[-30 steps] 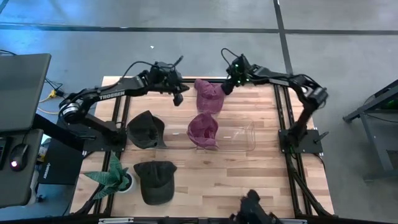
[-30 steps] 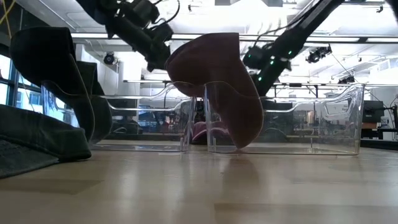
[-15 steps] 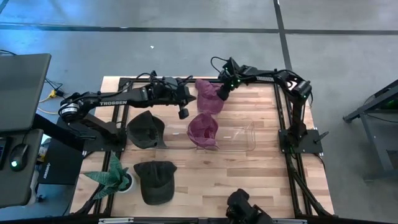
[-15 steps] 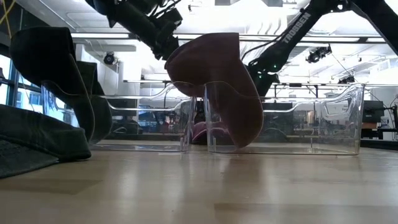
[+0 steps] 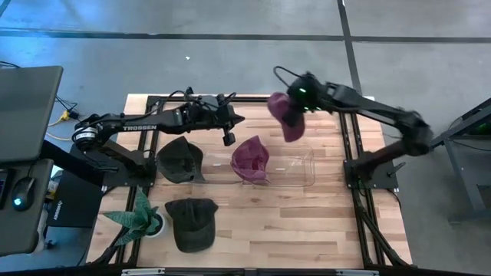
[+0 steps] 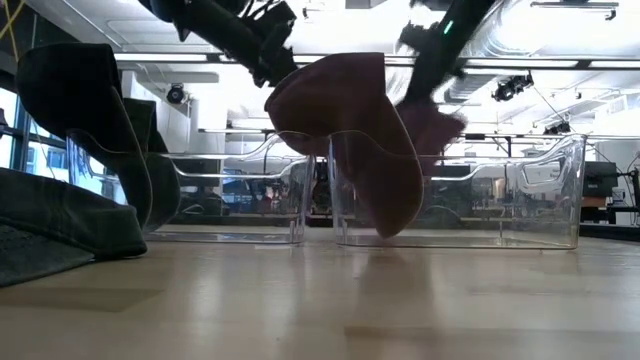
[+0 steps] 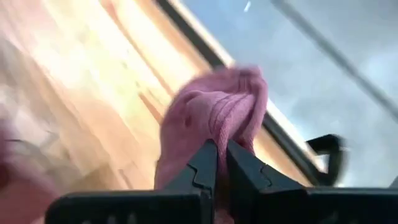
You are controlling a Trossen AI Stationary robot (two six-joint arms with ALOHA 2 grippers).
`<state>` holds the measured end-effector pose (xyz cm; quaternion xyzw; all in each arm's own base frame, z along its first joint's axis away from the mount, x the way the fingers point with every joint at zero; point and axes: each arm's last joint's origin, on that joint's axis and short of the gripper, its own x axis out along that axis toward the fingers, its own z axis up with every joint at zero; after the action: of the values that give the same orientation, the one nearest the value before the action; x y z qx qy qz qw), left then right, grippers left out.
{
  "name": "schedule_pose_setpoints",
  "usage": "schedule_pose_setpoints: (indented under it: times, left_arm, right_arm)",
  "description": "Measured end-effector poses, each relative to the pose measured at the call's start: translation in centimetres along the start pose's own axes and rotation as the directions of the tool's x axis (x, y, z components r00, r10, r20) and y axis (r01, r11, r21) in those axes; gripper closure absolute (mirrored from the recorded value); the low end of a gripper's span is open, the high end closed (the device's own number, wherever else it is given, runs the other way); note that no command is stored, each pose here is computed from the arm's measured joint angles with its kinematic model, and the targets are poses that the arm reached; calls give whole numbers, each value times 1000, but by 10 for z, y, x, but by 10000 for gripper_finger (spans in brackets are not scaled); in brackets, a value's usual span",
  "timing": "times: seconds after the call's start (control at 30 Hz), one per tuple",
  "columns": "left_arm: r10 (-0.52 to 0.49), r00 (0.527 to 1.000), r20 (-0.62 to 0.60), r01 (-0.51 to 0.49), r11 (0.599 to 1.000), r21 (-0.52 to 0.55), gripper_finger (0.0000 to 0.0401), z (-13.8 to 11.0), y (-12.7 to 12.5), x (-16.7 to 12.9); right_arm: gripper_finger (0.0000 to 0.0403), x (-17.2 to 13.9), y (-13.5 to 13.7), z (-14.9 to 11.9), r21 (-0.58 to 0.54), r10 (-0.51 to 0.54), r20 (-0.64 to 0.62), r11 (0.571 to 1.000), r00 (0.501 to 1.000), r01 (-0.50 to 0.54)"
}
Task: Pick & Place hat
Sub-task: Put the red cap into the right transparent bin
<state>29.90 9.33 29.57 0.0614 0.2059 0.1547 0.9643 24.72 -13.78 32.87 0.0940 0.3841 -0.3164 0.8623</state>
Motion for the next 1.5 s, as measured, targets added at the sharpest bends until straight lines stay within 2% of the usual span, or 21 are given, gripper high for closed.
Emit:
schedule_pose_setpoints:
  times: [0.1, 0.23, 0.4, 0.53, 0.67, 0.8, 0.9, 1.0, 1.13, 1.4, 1.5]
  left_arm:
    - [-29, 999, 45, 28, 999, 28, 400, 6, -11, -1]
    - [-78, 989, 125, 69, 995, 75, 401, 15, -29, -4]
    - [-185, 946, 265, 156, 980, 126, 400, 30, -53, -11]
    - [-319, 881, 348, 276, 946, 169, 400, 40, -71, -18]
    - [-444, 816, 370, 397, 896, 200, 400, 44, -90, -29]
    - [-489, 794, 360, 436, 872, 222, 400, 44, -120, -40]
    - [-476, 805, 354, 422, 879, 221, 400, 43, -139, -49]
    - [-444, 837, 319, 392, 894, 215, 400, 39, -154, -56]
    - [-411, 876, 252, 361, 905, 223, 400, 32, -169, -63]
    - [-432, 882, 188, 382, 889, 250, 400, 18, -193, -57]
    - [-418, 886, 199, 373, 900, 227, 401, 18, -194, -56]
  right_arm:
    - [395, -53, 22, -9, -17, 26, 103, 1000, 994, -24]
    - [389, -109, 51, -28, -44, 163, 209, 987, 964, -157]
    - [396, -139, 93, -66, -191, 362, 251, 928, 898, -320]
    - [392, -139, 129, -105, -253, 477, 247, 872, 843, -419]
    - [391, -135, 164, -146, -230, 590, 298, 807, 750, -544]
    - [397, -135, 178, -187, -156, 623, 363, 774, 693, -614]
    - [392, -130, 180, -218, -85, 597, 407, 778, 692, -622]
    - [390, -121, 177, -245, -17, 569, 435, 780, 698, -625]
    - [396, -108, 177, -272, 32, 600, 428, 738, 676, -675]
    - [389, -91, 191, -307, 88, 669, 387, 659, 635, -747]
    - [393, -82, 198, -319, 123, 689, 329, 647, 646, -753]
